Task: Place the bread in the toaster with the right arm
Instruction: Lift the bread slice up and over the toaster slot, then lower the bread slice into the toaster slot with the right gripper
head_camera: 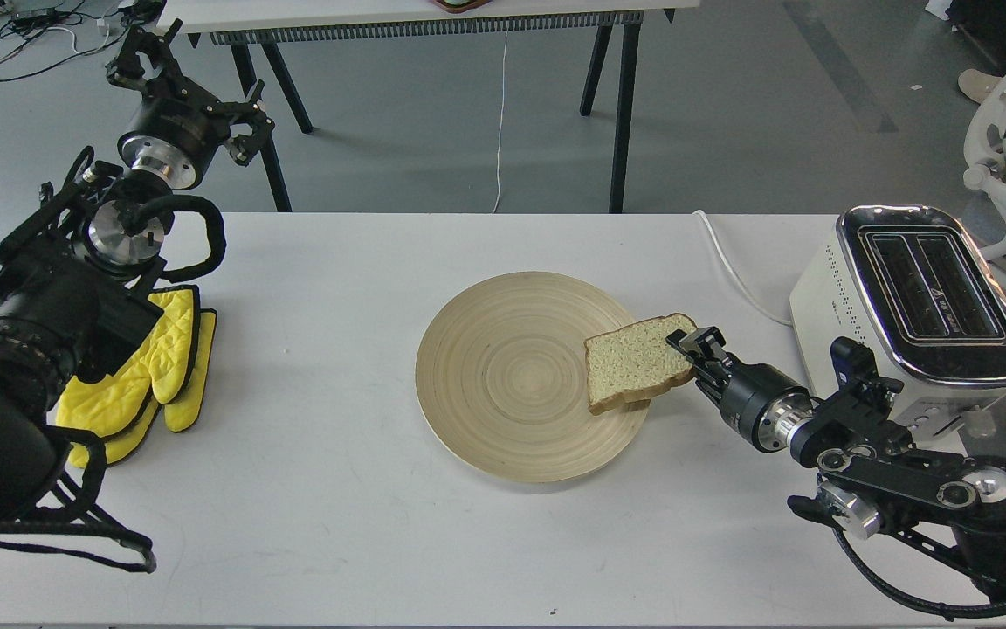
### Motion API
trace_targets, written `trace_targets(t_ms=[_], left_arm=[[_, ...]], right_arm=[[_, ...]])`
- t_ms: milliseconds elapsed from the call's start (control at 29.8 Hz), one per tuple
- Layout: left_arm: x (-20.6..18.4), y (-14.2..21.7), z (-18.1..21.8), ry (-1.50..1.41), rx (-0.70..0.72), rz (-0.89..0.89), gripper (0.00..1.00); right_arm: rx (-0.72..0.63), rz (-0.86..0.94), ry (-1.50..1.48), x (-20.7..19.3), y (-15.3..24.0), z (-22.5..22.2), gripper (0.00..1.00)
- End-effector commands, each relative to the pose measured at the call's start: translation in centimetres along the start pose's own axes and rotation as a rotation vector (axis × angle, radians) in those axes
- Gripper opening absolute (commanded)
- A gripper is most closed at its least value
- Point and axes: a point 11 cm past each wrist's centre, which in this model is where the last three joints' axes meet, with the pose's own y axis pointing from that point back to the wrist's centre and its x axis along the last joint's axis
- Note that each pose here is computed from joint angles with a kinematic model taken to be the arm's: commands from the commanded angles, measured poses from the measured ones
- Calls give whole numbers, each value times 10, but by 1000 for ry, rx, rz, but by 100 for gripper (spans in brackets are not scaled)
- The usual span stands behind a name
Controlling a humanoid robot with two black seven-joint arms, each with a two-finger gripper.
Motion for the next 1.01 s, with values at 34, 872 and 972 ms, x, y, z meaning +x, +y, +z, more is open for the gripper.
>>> trace_targets(t_ms=[34,872,972], left_arm=[[0,0,0,0,0,0,100],[0,0,-1,1,1,-1,100],[0,0,-1,1,1,-1,100]], right_arm=[[64,29,4,28,22,-29,5],[-143,314,703,211,176,-41,5],[-174,317,703,214,175,-32,5]])
